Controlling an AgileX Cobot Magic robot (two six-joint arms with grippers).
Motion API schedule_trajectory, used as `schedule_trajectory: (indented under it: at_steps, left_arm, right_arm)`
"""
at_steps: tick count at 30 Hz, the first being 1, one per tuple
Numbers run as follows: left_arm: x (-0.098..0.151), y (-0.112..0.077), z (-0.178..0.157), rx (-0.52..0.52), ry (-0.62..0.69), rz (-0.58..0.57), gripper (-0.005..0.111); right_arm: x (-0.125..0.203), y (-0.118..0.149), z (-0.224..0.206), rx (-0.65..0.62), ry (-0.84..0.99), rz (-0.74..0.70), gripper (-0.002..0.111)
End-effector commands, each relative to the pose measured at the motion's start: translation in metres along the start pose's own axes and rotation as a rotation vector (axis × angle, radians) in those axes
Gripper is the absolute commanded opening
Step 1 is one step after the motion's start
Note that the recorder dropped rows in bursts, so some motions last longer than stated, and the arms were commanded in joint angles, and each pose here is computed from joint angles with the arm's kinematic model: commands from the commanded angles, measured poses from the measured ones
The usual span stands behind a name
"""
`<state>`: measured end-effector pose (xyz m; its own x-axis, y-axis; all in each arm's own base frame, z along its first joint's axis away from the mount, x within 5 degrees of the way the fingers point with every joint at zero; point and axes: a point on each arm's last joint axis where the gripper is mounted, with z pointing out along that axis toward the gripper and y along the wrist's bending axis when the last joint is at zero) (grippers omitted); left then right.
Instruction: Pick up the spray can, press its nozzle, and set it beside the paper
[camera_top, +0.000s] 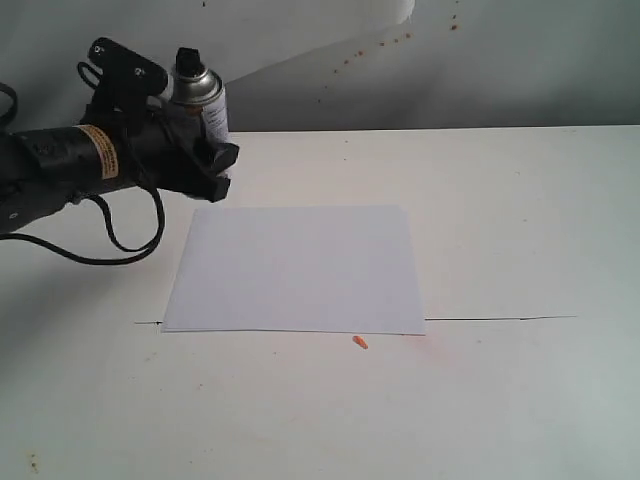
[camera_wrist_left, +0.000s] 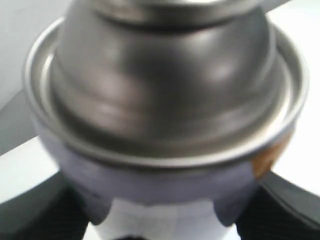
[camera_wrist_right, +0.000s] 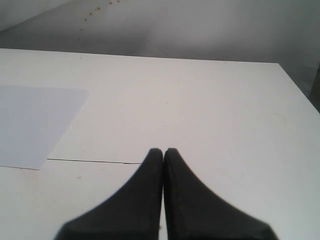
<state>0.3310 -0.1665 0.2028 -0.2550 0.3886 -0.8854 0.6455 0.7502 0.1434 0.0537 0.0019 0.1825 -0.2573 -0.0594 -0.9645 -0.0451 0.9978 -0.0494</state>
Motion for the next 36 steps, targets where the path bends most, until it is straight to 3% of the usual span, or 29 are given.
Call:
schedule_trajectory:
  at_steps: [1, 4, 7, 11, 18, 29, 36]
  left_arm:
    - [0.008, 0.009, -0.001, -0.077, 0.137, 0.187, 0.0]
    - [0.018, 0.014, -0.004, -0.089, 0.343, 0.314, 0.0]
    - [0.01, 0.013, -0.005, -0.09, 0.435, 0.371, 0.0]
    - [-0.013, 0.003, -0.003, -0.044, 0.468, 0.461, 0.0]
    - [-0.033, -0.023, 0.001, 0.157, 0.512, 0.637, 0.0]
    - [-0.015, -0.028, 0.043, 0.292, 0.746, 0.628, 0.0]
    - [-0.022, -0.024, 0.059, 0.316, 0.803, 0.623, 0.0]
  right_arm:
    - [0.0, -0.001, 0.0, 0.012, -0.007, -0.013, 0.0]
    - [0.0, -0.001, 0.0, 0.012, -0.007, -0.013, 0.0]
    - [0.0, -0.001, 0.0, 0.012, -0.007, -0.013, 0.0]
    - [0.0, -0.001, 0.0, 0.012, -0.007, -0.013, 0.0]
    - [0.0, -0.001, 0.0, 0.012, -0.007, -0.013, 0.0]
    - [0.0, -0.001, 0.0, 0.012, -0.007, -0.013, 0.0]
    - [0.0, -0.001, 0.0, 0.012, -0.007, -0.013, 0.0]
